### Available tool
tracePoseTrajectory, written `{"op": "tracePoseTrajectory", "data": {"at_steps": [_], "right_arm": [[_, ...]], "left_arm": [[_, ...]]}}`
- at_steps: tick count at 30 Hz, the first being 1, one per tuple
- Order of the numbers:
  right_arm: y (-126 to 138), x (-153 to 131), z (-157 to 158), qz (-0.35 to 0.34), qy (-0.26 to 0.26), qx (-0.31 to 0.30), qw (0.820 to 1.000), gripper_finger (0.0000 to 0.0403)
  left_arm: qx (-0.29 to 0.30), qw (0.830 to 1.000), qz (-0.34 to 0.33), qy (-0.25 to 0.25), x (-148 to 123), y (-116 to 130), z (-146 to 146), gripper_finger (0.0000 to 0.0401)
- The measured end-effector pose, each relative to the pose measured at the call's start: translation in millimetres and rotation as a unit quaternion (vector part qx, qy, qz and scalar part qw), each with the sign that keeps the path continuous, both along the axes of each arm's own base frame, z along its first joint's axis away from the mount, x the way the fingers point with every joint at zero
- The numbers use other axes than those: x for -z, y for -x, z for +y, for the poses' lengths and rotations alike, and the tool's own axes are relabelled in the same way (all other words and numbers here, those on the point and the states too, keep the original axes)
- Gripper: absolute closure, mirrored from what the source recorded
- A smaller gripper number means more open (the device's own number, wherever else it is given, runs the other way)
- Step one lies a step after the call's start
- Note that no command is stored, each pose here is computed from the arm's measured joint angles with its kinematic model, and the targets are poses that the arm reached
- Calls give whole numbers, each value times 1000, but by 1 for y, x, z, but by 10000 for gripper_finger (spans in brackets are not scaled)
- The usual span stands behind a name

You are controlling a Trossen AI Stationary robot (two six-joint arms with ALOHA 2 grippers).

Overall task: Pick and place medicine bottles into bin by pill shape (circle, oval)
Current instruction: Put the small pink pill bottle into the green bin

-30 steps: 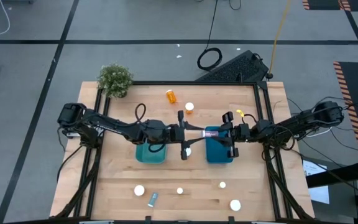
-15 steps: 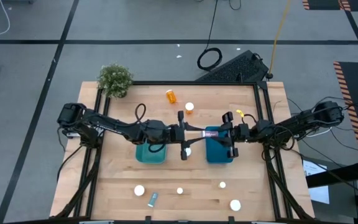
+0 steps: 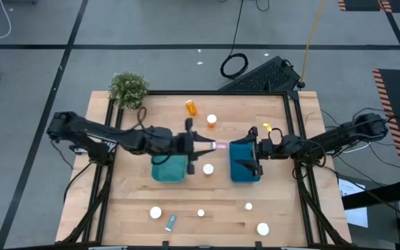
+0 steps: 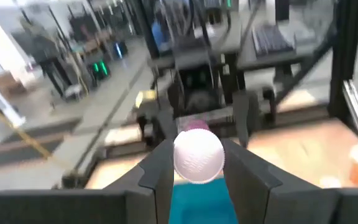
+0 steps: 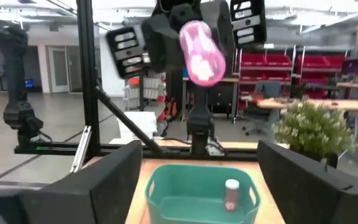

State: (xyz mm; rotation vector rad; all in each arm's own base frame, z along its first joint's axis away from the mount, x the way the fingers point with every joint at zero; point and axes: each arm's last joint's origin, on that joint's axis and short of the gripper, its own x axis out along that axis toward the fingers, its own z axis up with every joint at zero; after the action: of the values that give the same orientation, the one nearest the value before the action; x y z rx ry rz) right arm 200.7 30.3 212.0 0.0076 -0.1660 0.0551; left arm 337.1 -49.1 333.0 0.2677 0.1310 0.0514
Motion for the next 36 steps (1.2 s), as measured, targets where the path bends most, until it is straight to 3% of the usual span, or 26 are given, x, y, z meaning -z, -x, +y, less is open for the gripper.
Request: {"op": "tracePoseTrajectory", "data": {"at_steps": [8, 16, 24, 31, 36], "right_arm": [[5, -1, -3, 24, -39, 15, 999, 101], [5, -1, -7, 28, -46, 33, 998, 122], [4, 0, -12, 29, -63, 42, 997, 127], [4, 1, -12, 34, -62, 41, 997, 127], [4, 3, -12, 47, -60, 42, 996, 127]], "left_arm": [[-57, 990, 125, -7, -8, 47, 12, 276], [-101, 958, 267, 18, 11, 71, 21, 276], [-112, 917, 381, 49, 43, 64, 34, 276], [-140, 866, 478, 47, 80, 51, 47, 276], [-128, 846, 513, 68, 102, 39, 51, 276]]}}
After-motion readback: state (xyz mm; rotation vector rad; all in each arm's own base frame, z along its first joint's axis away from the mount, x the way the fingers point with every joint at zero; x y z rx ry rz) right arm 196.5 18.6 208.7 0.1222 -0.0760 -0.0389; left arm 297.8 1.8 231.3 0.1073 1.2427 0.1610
